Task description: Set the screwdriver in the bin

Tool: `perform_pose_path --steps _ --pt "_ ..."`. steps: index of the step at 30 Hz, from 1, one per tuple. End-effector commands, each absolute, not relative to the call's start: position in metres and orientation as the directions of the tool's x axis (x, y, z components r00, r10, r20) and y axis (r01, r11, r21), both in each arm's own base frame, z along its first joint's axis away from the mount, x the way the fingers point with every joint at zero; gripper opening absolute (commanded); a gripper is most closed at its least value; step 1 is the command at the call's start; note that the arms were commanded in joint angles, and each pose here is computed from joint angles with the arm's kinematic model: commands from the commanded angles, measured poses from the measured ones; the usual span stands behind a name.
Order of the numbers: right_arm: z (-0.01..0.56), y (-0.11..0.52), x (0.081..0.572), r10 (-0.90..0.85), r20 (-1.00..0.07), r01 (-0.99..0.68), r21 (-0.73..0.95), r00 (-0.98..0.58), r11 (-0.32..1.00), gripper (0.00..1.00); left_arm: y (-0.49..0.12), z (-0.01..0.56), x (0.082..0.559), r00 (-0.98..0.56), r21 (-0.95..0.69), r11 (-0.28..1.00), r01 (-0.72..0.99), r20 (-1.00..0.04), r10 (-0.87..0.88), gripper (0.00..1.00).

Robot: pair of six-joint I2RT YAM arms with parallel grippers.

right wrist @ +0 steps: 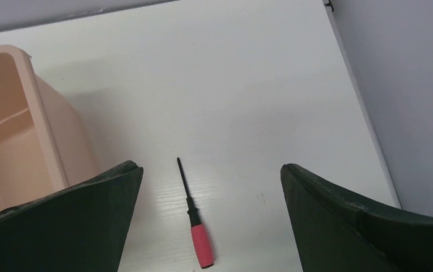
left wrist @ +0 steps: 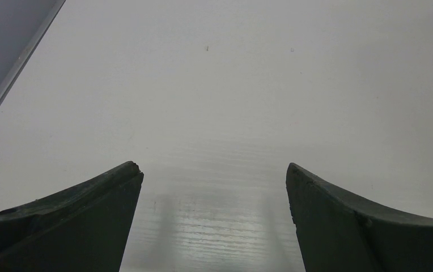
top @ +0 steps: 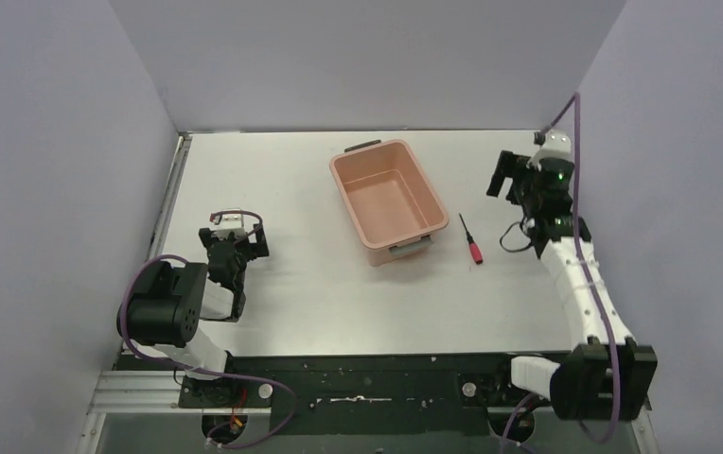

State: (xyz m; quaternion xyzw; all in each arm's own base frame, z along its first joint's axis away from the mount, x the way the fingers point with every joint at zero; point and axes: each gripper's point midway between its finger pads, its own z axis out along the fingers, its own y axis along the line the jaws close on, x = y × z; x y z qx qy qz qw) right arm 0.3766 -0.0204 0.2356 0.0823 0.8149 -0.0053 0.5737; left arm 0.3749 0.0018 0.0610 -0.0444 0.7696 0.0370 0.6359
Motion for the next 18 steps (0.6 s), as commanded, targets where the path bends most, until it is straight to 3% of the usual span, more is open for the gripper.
perform_pose_path --steps 1,9,15,18 --pt "0.185 -0.013 0.381 0.082 -0.726 0.077 0.040 -0.683 0.996 0.97 0.002 0.073 0.381 -0.145 -0.002 0.994 -0.111 -0.989 -0.018 0.97" --pt "0.100 0.019 0.390 0.023 -0.505 -0.065 0.156 -0.863 0.986 0.78 0.003 0.073 0.381 -0.143 -0.003 0.994 -0.112 -0.990 -0.019 0.97" --pt "0.039 0.019 0.372 0.011 -0.382 -0.034 0.111 -0.924 0.993 0.70 0.002 0.073 0.381 -0.143 -0.002 0.994 -0.112 -0.990 -0.018 0.97" --pt "0.016 0.024 0.361 -0.029 -0.323 -0.052 0.062 -0.946 0.997 0.60 0.003 0.073 0.381 -0.144 -0.002 0.994 -0.112 -0.989 -0.018 0.97"
